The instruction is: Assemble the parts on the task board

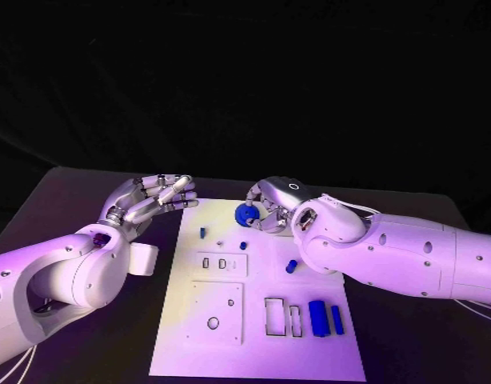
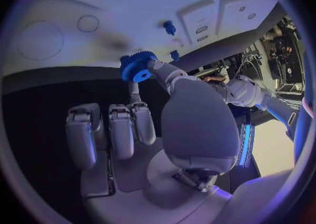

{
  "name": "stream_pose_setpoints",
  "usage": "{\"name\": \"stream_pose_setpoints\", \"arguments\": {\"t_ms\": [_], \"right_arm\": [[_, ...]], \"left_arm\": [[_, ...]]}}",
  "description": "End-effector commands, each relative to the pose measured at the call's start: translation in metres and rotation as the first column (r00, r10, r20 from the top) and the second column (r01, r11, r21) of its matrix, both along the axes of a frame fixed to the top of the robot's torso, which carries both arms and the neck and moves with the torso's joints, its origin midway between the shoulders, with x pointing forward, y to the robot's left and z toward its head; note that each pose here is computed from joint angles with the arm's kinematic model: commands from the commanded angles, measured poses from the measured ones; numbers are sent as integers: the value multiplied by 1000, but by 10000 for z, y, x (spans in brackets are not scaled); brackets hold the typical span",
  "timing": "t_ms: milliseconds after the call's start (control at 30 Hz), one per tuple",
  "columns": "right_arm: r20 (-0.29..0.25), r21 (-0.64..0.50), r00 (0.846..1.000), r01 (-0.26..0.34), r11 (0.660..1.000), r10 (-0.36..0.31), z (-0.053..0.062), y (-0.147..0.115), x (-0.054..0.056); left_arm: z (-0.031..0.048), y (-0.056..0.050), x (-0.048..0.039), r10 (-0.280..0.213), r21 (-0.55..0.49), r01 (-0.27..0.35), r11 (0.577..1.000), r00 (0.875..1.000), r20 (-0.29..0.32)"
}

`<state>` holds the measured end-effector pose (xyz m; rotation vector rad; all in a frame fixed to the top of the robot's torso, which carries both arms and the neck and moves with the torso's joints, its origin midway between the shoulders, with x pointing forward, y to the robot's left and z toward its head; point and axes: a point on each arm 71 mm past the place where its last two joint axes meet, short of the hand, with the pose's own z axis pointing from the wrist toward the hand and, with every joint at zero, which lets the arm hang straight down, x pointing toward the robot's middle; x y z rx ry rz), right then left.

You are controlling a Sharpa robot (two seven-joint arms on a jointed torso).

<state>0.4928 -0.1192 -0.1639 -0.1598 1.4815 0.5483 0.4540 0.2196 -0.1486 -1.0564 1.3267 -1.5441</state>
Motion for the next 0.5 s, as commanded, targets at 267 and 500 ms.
{"name": "stream_pose_setpoints", "arguments": {"t_ms": [267, 500], "right_arm": [[1, -28, 1000, -2, 1000, 2, -117, 136, 3], [-8, -32, 1000, -11, 999, 10, -154, 184, 3]], "left_arm": [[13, -52, 1, -24, -12, 24, 1000, 1000, 6], [12, -48, 3, -22, -12, 22, 1000, 1000, 6]]}}
